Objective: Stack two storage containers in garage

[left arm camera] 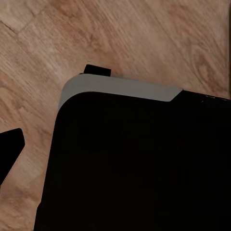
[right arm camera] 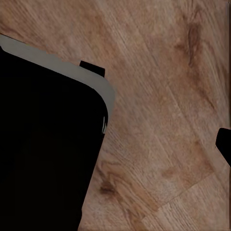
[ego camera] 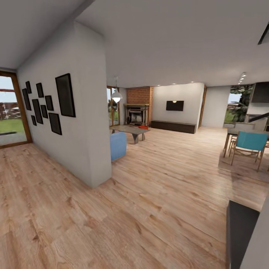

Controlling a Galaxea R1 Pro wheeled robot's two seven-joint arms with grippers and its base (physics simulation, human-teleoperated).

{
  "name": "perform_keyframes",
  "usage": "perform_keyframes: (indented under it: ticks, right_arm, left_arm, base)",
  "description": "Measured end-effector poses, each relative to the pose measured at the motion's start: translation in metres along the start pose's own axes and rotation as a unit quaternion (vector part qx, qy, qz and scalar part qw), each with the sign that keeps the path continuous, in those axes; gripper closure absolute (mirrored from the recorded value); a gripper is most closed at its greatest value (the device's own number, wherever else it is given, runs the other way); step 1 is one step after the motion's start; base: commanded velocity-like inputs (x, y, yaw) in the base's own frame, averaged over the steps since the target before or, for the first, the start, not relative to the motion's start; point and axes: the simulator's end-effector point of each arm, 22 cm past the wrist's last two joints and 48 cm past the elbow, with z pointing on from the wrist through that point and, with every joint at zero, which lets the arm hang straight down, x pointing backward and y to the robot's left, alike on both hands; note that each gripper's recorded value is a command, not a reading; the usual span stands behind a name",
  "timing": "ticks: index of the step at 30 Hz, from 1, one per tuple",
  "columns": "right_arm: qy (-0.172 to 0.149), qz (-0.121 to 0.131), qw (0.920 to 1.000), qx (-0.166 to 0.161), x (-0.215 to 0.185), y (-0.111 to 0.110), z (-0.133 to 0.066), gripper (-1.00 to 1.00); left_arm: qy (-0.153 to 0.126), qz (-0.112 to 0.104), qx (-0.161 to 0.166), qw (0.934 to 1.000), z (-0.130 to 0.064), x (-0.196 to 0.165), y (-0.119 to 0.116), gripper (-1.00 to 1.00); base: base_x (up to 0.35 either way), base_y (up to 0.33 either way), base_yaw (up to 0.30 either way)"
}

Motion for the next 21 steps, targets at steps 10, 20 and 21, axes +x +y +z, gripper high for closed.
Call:
perform_keyframes:
  ticks: [10,20,21]
  right_arm:
    - [0.000,-0.002,1.0000,0.000,0.0001,0.0003,0.0000,-1.00]
    - [0.001,-0.002,1.0000,0.000,0.0005,-0.0006,0.0000,-1.00]
    - [0.001,-0.002,1.0000,0.000,0.0005,-0.0006,0.0000,-1.00]
  left_arm:
    - [0.000,0.000,0.000,1.0000,0.0000,0.0006,0.0001,-1.00]
    - [-0.001,-0.001,0.000,1.0000,0.0000,0.0000,0.0002,-1.00]
    - [-0.001,-0.001,0.000,1.0000,0.0000,0.0000,0.0004,-1.00]
  base:
    - [0.325,0.000,0.000]
    - [0.325,0.000,0.000]
    - [0.325,0.000,0.000]
